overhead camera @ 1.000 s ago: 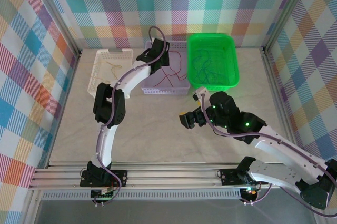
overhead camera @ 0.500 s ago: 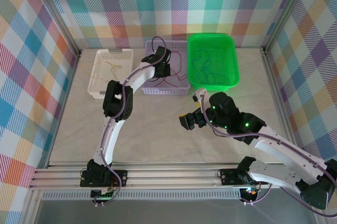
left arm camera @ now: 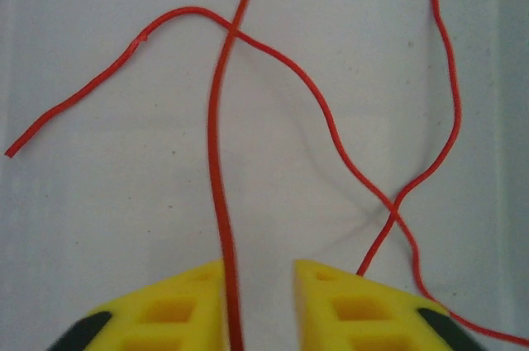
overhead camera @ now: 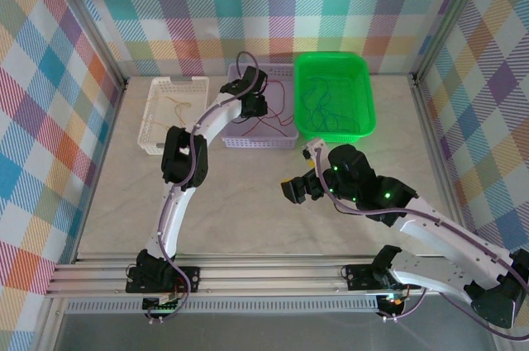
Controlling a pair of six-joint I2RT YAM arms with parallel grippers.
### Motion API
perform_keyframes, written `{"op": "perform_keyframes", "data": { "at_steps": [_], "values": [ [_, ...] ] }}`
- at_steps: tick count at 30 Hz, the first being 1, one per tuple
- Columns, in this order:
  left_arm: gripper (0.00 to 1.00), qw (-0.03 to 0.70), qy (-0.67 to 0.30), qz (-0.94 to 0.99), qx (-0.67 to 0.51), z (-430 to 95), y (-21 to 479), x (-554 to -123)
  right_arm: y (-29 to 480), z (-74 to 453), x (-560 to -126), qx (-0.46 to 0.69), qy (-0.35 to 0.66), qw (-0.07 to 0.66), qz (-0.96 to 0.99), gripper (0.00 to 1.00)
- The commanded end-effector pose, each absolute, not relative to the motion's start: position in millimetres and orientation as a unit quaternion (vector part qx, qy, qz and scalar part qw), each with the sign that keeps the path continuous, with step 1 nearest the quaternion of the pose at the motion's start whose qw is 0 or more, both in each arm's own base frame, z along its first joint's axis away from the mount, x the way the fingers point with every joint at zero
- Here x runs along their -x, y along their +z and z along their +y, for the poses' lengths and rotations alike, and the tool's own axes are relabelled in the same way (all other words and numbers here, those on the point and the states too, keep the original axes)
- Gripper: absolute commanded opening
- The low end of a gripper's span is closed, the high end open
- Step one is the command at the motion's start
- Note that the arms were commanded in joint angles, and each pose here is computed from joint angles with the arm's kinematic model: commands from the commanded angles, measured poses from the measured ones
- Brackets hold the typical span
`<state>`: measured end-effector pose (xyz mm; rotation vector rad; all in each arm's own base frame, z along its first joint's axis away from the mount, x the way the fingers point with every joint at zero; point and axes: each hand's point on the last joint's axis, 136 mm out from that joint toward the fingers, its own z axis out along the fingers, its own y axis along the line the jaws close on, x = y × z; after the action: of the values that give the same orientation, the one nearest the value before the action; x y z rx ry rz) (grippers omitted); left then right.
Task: Untangle the cables
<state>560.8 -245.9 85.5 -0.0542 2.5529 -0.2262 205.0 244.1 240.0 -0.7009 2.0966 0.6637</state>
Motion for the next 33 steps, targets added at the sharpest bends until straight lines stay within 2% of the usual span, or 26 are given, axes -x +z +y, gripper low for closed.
{"op": "perform_keyframes", "data": {
  "at_steps": [1, 2, 4, 9, 15, 23, 27, 33],
  "values": [
    [0.39, 0.300, -0.080, 0.950, 0.028, -235.6, 110.0, -567.4, 246.6, 245.1, -205.7, 0.272, 0.270, 0.406, 0.829, 1.00],
    [0.45, 0.304, -0.079, 0.949, 0.028, -234.6, 113.7, -568.1, 246.9, 245.0, -205.9, 0.272, 0.270, 0.406, 0.829, 1.00],
    [0.50, 0.309, -0.081, 0.947, 0.025, -235.0, 121.5, -568.6, 246.8, 244.9, -206.4, 0.271, 0.269, 0.407, 0.830, 1.00],
    [0.78, 0.322, -0.078, 0.943, 0.030, -229.5, 144.6, -565.9, 247.9, 237.9, -212.6, 0.253, 0.252, 0.418, 0.835, 1.00],
    [1.00, 0.364, -0.111, 0.924, 0.049, -224.1, 214.1, -547.5, 255.2, 202.6, -244.8, 0.171, 0.185, 0.459, 0.852, 1.00],
    [1.00, 0.451, -0.123, 0.880, 0.087, -188.8, 279.1, -477.7, 221.8, 72.7, -318.3, -0.107, 0.132, 0.432, 0.886, 1.00],
    [1.00, 0.462, -0.090, 0.877, 0.094, -160.6, 286.5, -434.3, 205.6, 33.3, -343.1, -0.111, 0.060, 0.476, 0.870, 1.00],
    [1.00, 0.483, -0.012, 0.872, 0.075, -111.4, 278.2, -383.1, 143.6, -27.3, -364.8, -0.147, -0.065, 0.477, 0.864, 1.00]
  ]
}}
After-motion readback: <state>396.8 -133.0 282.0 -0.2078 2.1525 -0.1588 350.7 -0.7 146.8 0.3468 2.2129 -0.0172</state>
